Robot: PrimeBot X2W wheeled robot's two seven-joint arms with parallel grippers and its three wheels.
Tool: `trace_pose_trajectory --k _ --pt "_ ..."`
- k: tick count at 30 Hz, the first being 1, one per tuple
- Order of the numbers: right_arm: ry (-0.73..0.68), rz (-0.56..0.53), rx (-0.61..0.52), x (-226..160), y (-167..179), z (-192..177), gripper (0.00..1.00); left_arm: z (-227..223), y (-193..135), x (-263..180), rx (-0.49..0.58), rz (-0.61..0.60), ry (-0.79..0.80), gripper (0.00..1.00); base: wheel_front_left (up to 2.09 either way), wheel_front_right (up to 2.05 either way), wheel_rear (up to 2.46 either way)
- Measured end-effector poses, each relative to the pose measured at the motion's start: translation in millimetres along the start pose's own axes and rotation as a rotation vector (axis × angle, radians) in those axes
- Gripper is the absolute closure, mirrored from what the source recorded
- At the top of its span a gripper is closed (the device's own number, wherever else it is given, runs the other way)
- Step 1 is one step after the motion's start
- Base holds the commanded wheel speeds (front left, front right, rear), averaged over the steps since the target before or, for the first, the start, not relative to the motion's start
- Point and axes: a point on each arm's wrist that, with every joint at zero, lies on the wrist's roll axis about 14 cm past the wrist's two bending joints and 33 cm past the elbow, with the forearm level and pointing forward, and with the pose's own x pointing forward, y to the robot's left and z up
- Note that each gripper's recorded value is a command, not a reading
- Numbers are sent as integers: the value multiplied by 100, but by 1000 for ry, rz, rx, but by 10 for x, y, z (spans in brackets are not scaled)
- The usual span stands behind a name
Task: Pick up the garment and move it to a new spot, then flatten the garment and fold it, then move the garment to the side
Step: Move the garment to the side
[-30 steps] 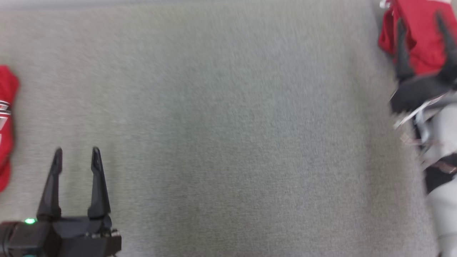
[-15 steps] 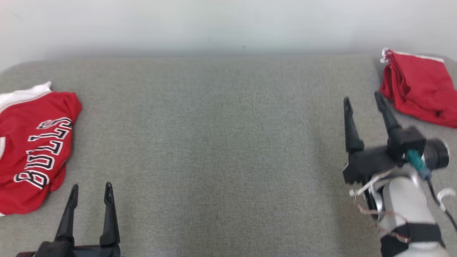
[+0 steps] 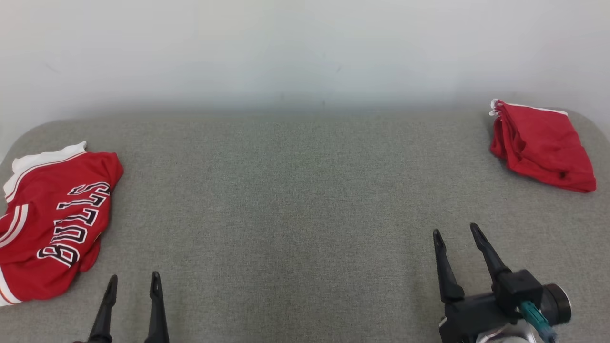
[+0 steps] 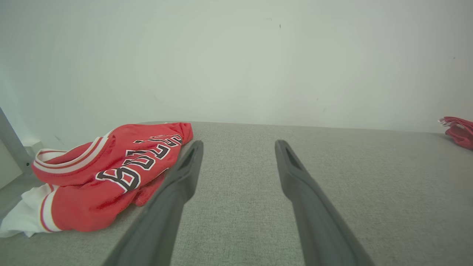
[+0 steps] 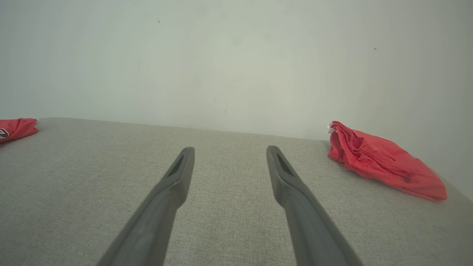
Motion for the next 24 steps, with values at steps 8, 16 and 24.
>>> trace_pose_trajectory --k 8,16,24 --pt "-3 -27 75 -259 -9 -17 0 -65 -60 -71 -10 -8 22 0 0 0 0" --pt "-9 -25 130 -386 47 -8 0 -121 -87 -135 -1 -22 42 0 0 0 0" --pt "5 -17 143 -419 90 -51 0 -132 -124 -190 16 -39 48 0 0 0 0"
